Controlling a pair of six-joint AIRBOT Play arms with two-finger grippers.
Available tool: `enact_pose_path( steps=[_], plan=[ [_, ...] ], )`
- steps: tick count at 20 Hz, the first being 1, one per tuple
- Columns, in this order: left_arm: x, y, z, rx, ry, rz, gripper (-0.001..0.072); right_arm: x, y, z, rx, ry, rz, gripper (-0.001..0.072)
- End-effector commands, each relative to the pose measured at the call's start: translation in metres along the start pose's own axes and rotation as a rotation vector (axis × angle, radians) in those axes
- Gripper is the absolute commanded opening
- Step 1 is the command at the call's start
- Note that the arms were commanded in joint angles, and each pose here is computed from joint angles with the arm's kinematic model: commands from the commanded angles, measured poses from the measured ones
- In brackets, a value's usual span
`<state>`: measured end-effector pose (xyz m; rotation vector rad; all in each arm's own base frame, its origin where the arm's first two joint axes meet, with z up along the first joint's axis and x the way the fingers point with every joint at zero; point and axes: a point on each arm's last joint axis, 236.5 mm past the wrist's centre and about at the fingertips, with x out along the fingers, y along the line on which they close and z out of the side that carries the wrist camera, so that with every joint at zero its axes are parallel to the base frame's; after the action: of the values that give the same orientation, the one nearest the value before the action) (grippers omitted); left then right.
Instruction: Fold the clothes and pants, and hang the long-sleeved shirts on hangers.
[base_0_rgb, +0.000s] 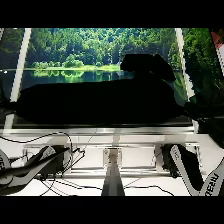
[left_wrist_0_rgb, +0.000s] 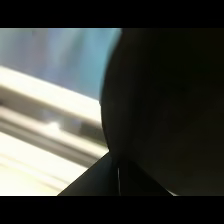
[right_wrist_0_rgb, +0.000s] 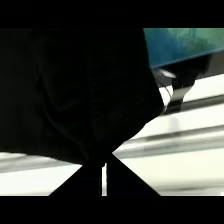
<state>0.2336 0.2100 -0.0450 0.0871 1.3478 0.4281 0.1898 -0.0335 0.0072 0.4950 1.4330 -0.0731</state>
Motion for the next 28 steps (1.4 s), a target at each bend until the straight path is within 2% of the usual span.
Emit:
enact_pose_path(
  steps=[1,2,3,4,5,6,9,11,13,16,17,19,22,23,26,28],
  plan=[
    [0.014,0.005,-0.014,0.044,0.017,0.041,0.0007,0.0,0.001,-0.015,-0.012,0.064,0.003,0.0017],
    [0.013,0.005,-0.008,0.039,-0.008,0.04,0.0031,0.0,0.001,-0.015,-0.026,0.063,0.004,0.002],
    [0.013,0.005,-0.007,0.038,-0.015,0.04,0.0205,0.0,0.0,-0.012,-0.026,0.049,0.001,0.0097],
    [0.013,0.004,-0.007,0.035,-0.016,0.036,0.0547,0.0,-0.001,-0.006,-0.026,0.025,-0.003,0.0305],
    [0.013,0.003,-0.006,0.028,-0.017,0.031,0.0695,0.0,-0.002,0.001,-0.027,-0.003,-0.009,0.0523],
    [0.013,0.002,-0.006,0.024,-0.018,0.029,0.0709,0.0,-0.004,0.011,-0.027,-0.048,-0.018,0.0567],
    [0.012,0.001,-0.002,-0.004,-0.029,0.019,0.0697,-0.014,-0.024,0.078,-0.035,-0.335,-0.108,0.0556],
    [0.002,0.009,0.016,-0.13,-0.083,0.027,0.0698,-0.036,-0.037,0.129,-0.021,-0.558,-0.165,0.0555],
    [-0.016,0.014,0.046,-0.248,-0.169,0.002,0.0698,-0.037,-0.047,0.159,0.035,-0.628,-0.17,0.0553],
    [-0.05,0.004,0.093,-0.38,-0.298,-0.126,0.0698,0.008,-0.066,0.169,0.074,-0.468,-0.161,0.0551],
    [-0.063,-0.001,0.107,-0.424,-0.338,-0.178,0.0698,0.026,-0.074,0.167,0.112,-0.389,-0.141,0.0525],
    [-0.085,-0.012,0.132,-0.466,-0.408,-0.271,0.0698,0.061,-0.075,0.157,0.157,-0.231,-0.034,0.0514],
    [-0.103,-0.04,0.149,-0.39,-0.462,-0.364,0.0698,0.101,-0.038,0.139,0.131,-0.031,0.247,0.0515],
    [-0.106,-0.05,0.152,-0.35,-0.472,-0.378,0.0698,0.111,-0.032,0.138,0.142,-0.004,0.29,0.0515],
    [-0.115,-0.079,0.158,-0.26,-0.486,-0.414,0.0698,0.137,-0.024,0.145,0.143,0.003,0.304,0.0515],
    [-0.121,-0.095,0.161,-0.222,-0.499,-0.433,0.0698,0.141,-0.004,0.145,0.007,0.0,0.317,0.0515]
  ],
)
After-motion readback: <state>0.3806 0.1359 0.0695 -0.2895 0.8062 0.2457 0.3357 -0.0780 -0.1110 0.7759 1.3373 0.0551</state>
